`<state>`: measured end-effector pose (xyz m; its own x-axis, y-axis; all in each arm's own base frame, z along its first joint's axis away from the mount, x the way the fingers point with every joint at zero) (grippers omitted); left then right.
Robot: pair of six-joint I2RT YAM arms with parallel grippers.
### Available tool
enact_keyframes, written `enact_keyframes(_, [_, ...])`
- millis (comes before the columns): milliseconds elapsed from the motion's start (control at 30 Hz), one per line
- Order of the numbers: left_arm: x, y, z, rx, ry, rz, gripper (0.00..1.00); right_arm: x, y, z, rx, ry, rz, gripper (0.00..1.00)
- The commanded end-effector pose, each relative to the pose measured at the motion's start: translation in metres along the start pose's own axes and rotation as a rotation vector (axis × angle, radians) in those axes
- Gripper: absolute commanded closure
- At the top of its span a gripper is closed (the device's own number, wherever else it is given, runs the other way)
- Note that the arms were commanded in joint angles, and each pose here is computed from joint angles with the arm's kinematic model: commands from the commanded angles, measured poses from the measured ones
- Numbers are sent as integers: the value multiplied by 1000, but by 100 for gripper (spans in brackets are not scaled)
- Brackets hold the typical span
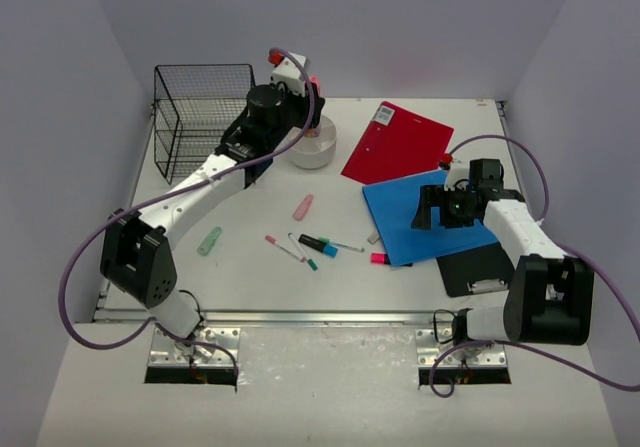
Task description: Organize the desk
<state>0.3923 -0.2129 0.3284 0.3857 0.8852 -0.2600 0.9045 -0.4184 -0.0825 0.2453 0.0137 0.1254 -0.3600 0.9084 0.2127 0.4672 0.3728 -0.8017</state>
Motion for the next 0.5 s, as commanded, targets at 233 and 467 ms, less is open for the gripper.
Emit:
enact_keyframes(233, [9, 42, -21, -290, -7, -25, 100, -3, 0, -9, -25, -17, 11, 1])
enact_keyframes(467, [43, 66, -8, -311, -23, -157, 100, -5, 2, -7, -12, -12, 15, 1])
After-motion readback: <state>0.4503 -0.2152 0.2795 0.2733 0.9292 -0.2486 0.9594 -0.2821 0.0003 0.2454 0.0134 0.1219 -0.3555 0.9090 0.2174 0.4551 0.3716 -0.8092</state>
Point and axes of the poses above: each gripper's point midway between its finger pads, its own y axis out along the fingers, its own x axis along the line the jaws close on, z = x × y, the point moved 8 cm from there along -y, back along the fingers, and after that the axes turned 10 degrees about -y, right-handed, at the moved point
